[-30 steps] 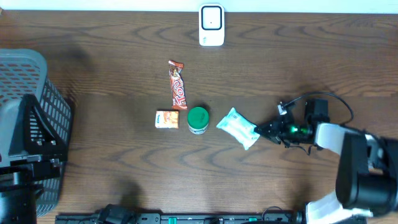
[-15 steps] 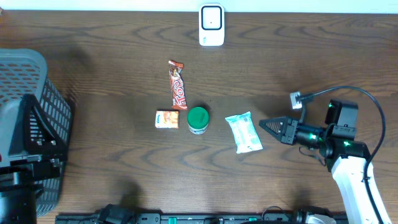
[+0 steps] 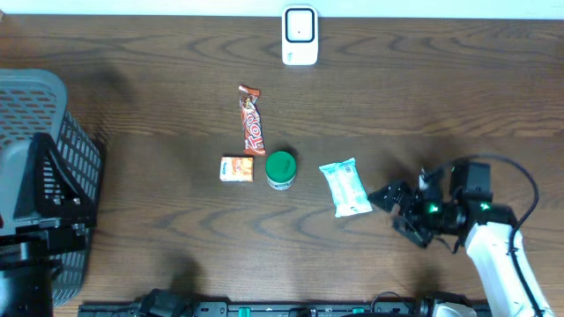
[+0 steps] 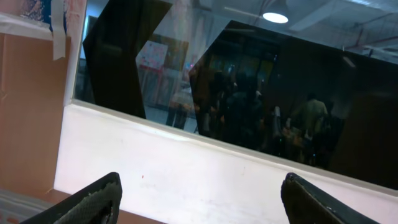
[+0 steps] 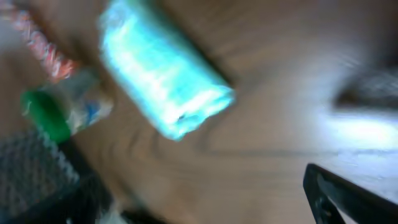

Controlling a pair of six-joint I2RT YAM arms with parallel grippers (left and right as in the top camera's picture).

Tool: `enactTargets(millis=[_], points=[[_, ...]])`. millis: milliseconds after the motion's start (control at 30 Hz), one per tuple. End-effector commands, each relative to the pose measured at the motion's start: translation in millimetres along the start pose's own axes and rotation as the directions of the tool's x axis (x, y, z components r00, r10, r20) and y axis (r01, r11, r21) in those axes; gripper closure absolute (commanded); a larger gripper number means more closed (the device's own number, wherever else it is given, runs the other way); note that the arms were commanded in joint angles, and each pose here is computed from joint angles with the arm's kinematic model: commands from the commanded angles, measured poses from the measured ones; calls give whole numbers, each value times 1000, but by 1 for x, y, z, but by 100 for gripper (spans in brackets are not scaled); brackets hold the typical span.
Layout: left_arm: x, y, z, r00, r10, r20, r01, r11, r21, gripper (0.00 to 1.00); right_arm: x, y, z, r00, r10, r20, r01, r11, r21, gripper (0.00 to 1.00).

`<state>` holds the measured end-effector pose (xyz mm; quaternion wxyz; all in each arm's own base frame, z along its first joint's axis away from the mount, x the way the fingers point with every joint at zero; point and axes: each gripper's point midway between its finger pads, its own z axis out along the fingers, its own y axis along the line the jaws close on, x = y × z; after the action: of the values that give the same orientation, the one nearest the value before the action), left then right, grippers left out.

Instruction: Scan the item barcode

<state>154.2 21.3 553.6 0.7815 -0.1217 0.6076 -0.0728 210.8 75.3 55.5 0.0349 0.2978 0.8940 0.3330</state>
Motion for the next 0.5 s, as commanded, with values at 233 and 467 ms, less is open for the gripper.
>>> enactTargets(millis=[233,467], points=[[-1,3,-3,1000,14,11,-14,1000,-9,18,21,-62,54,897,438,64,-439,899,-6,1],[-1,3,-3,1000,14,11,-14,1000,-10,18,41,-85,65,867,492,77,-497,865,68,1]])
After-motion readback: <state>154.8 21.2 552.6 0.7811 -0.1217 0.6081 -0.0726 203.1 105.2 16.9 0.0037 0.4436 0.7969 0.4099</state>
